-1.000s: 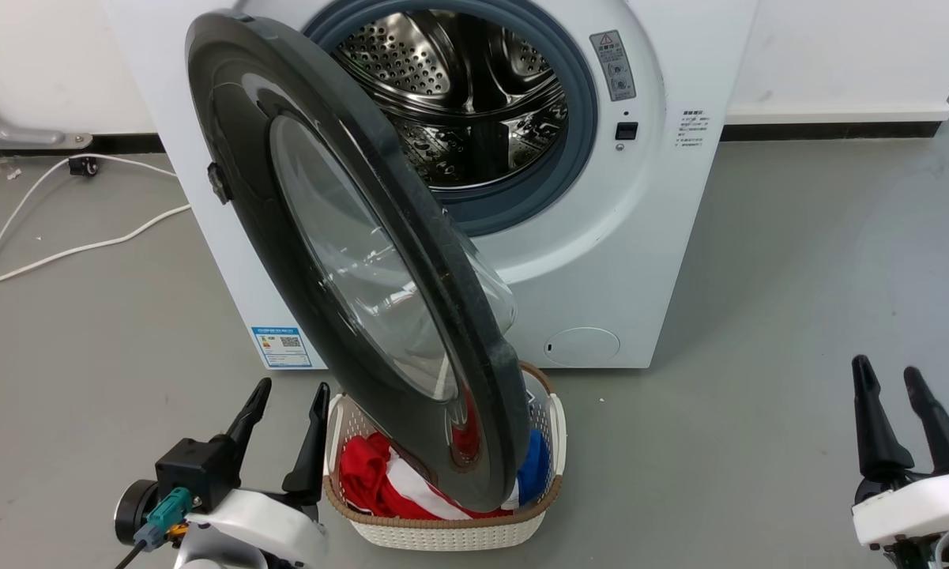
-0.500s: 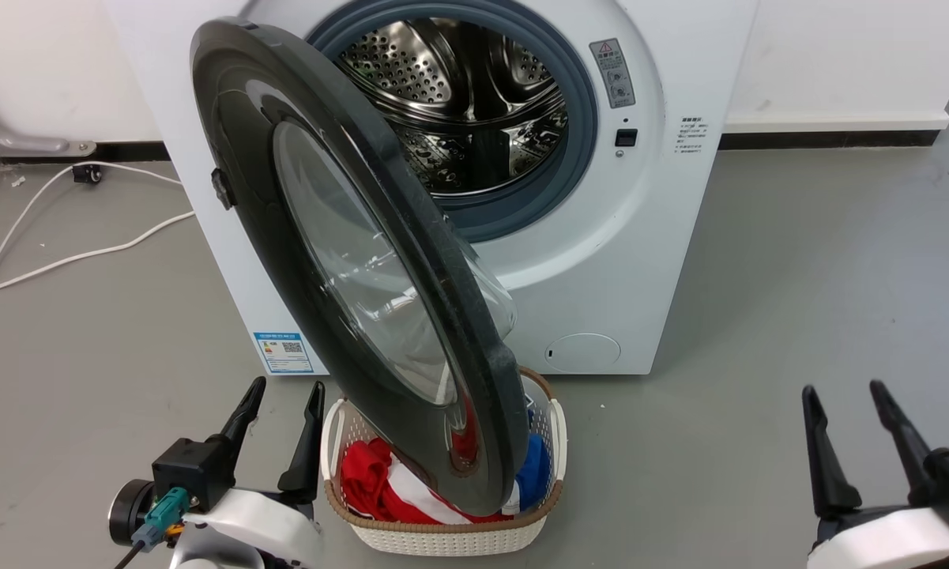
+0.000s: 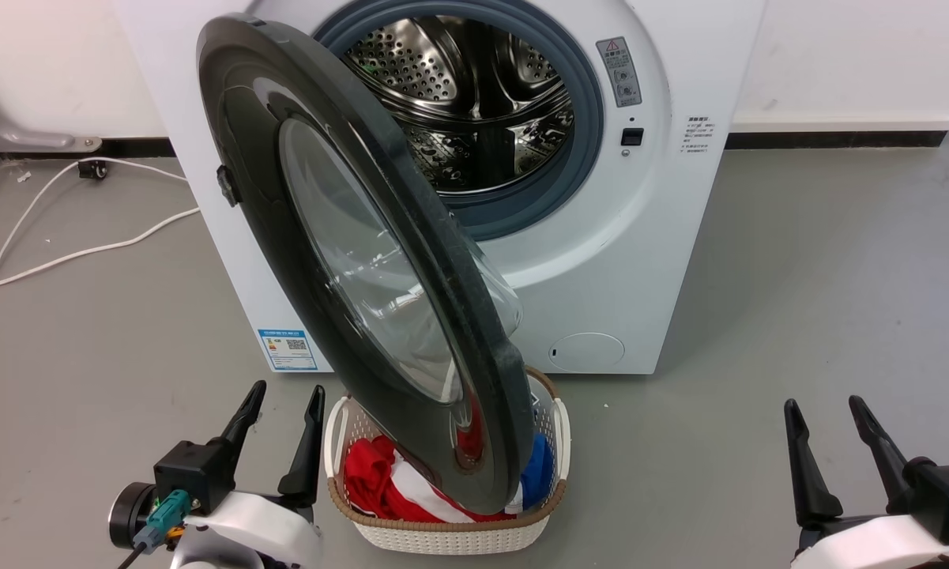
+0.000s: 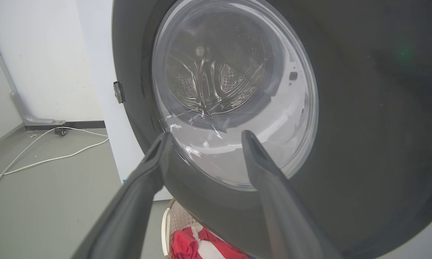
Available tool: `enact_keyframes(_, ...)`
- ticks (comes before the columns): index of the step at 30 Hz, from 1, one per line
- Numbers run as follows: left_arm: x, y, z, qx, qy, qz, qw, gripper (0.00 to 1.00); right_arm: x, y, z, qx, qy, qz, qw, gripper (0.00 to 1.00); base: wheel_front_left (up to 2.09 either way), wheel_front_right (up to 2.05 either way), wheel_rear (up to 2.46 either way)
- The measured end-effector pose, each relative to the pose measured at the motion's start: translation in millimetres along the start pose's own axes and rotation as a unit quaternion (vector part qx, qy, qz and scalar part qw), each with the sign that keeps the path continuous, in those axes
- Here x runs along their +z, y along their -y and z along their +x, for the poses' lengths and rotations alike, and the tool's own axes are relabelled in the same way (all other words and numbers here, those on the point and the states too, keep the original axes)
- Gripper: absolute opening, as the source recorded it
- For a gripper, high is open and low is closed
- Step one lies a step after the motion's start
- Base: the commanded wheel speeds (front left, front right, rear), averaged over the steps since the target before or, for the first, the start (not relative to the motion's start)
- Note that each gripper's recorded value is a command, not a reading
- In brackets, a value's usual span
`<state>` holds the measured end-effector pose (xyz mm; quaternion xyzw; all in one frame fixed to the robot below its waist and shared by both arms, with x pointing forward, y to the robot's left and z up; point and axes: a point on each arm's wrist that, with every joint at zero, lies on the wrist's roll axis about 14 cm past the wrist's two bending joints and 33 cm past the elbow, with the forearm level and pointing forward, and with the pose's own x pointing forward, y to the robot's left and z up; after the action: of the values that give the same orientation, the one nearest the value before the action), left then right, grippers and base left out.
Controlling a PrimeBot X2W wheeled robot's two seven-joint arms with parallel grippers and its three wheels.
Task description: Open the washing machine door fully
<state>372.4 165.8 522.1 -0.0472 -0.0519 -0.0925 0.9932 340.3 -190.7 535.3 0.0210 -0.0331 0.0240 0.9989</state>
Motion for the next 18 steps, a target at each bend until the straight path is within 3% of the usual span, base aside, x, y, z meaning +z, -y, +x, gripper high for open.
enact_keyframes(6,-1.0,-0.1,-0.1,0.000,-0.001,-0.002,1.000,1.00,0.0,-1.9,0.2,0.002,0.000,0.000,1.000,1.00,0.00,0.00,0.00)
enact_keyframes(9,-2.6,-0.1,-0.5,0.001,-0.004,-0.003,1.000,0.00,-0.1,-2.6,0.5,0.003,-0.001,0.001,1.000,1.00,0.00,0.00,0.00)
enact_keyframes(18,4.0,-3.5,1.1,0.005,0.007,-0.002,1.000,0.00,-1.0,-5.1,2.7,0.005,-0.004,0.003,1.000,1.00,0.00,0.00,0.00)
